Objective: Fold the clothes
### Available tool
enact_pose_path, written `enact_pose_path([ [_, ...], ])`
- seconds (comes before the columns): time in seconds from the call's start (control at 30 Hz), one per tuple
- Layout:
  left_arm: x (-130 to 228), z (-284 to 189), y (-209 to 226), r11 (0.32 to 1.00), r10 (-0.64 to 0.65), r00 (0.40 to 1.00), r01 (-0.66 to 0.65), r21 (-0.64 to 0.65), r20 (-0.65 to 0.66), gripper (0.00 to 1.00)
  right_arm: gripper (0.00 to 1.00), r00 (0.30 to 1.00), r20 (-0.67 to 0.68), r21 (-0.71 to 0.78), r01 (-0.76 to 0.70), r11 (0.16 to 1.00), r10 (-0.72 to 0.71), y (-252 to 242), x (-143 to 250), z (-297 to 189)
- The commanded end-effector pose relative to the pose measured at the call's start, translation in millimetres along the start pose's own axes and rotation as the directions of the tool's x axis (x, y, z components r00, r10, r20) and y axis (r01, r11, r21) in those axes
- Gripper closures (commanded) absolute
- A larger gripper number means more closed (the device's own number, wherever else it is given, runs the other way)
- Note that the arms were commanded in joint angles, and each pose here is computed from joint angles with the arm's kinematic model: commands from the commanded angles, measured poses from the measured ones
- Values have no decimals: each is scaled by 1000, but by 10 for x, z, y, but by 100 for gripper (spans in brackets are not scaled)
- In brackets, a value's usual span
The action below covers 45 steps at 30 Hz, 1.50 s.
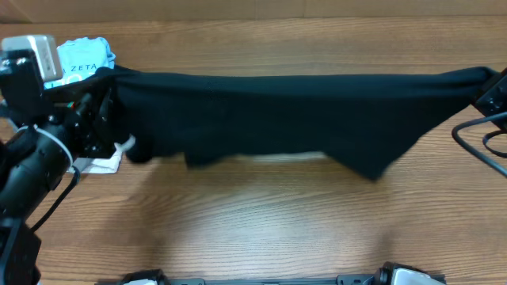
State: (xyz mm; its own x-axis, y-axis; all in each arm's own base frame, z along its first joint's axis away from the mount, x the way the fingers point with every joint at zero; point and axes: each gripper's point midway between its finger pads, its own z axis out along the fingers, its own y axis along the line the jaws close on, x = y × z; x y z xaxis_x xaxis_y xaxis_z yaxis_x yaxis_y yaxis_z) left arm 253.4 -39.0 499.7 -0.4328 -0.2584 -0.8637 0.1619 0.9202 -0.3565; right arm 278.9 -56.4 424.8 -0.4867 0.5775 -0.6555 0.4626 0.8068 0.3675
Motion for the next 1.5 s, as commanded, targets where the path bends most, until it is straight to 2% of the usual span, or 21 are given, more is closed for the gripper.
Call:
enact_pose_path([
  [0.0, -61, 175, 182, 998, 9, 1000, -10, -58, -12, 96, 96, 996, 45, 16, 72, 997, -73, -8, -140, 13],
  [0.17, 2, 749, 452, 996, -43, 991, 34, -81, -123, 96, 96, 995, -9, 8, 97, 995, -97, 56, -207, 382],
  [0.33, 48, 1560, 745, 998, -40, 977, 29, -57, -207, 96, 96, 984, -88, -21, 156, 988, -157, 209, -254, 1053],
  [0.47, 7, 2171, 961, 1000, -8, 981, 2, -31, -196, 96, 96, 974, -70, -53, 214, 975, -217, 410, -379, 1640],
  [0.57, -182, 2499, 942, 998, 31, 993, -25, 55, -112, 96, 96, 981, -3, -78, 195, 978, -196, 542, -561, 1924],
  [0.67, -529, 2572, 886, 996, 13, 1000, -15, 93, 25, 96, 96, 981, 97, -113, 179, 977, -169, 671, -798, 1952],
  [0.8, -1088, 2314, 693, 989, 22, 979, -51, 138, 204, 96, 96, 964, 214, -120, 188, 975, -160, 756, -1095, 1732],
  [0.87, -1237, 2157, 603, 986, 36, 970, -73, 147, 239, 96, 96, 959, 231, -102, 193, 976, -166, 740, -1149, 1651],
  [0.93, -1220, 2022, 496, 983, 32, 978, -68, 172, 206, 96, 96, 962, 214, -68, 186, 980, -167, 669, -1118, 1634],
  [1.0, -1005, 2009, 490, 986, 13, 994, -31, 166, 109, 96, 96, 973, 151, -24, 178, 984, -172, 548, -979, 1673],
  [1.07, -596, 2055, 562, 990, -39, 998, 47, 133, -57, 96, 96, 982, 72, 30, 174, 984, -176, 397, -797, 1722],
  [1.13, -122, 2106, 641, 992, -74, 969, 96, 85, -234, 96, 96, 984, -8, 76, 177, 981, -177, 260, -613, 1760],
  [1.2, 368, 2165, 725, 992, -96, 911, 119, 32, -402, 96, 96, 979, -103, 111, 185, 976, -173, 130, -389, 1803],
  [1.27, 875, 2244, 776, 991, -114, 822, 134, -5, -558, 96, 96, 965, -206, 155, 198, 968, -164, -27, -142, 1833],
  [1.4, 1740, 2379, 856, 988, -127, 632, 146, -43, -764, 96, 96, 918, -372, 211, 227, 951, -137, -270, 284, 1894],
  [1.43, 2084, 2396, 894, 986, -139, 551, 156, -62, -823, 96, 96, 890, -440, 230, 241, 943, -120, -374, 476, 1932],
  [1.47, 2302, 2388, 918, 984, -148, 498, 163, -75, -854, 96, 96, 868, -484, 243, 252, 937, -108, -450, 611, 1963],
])
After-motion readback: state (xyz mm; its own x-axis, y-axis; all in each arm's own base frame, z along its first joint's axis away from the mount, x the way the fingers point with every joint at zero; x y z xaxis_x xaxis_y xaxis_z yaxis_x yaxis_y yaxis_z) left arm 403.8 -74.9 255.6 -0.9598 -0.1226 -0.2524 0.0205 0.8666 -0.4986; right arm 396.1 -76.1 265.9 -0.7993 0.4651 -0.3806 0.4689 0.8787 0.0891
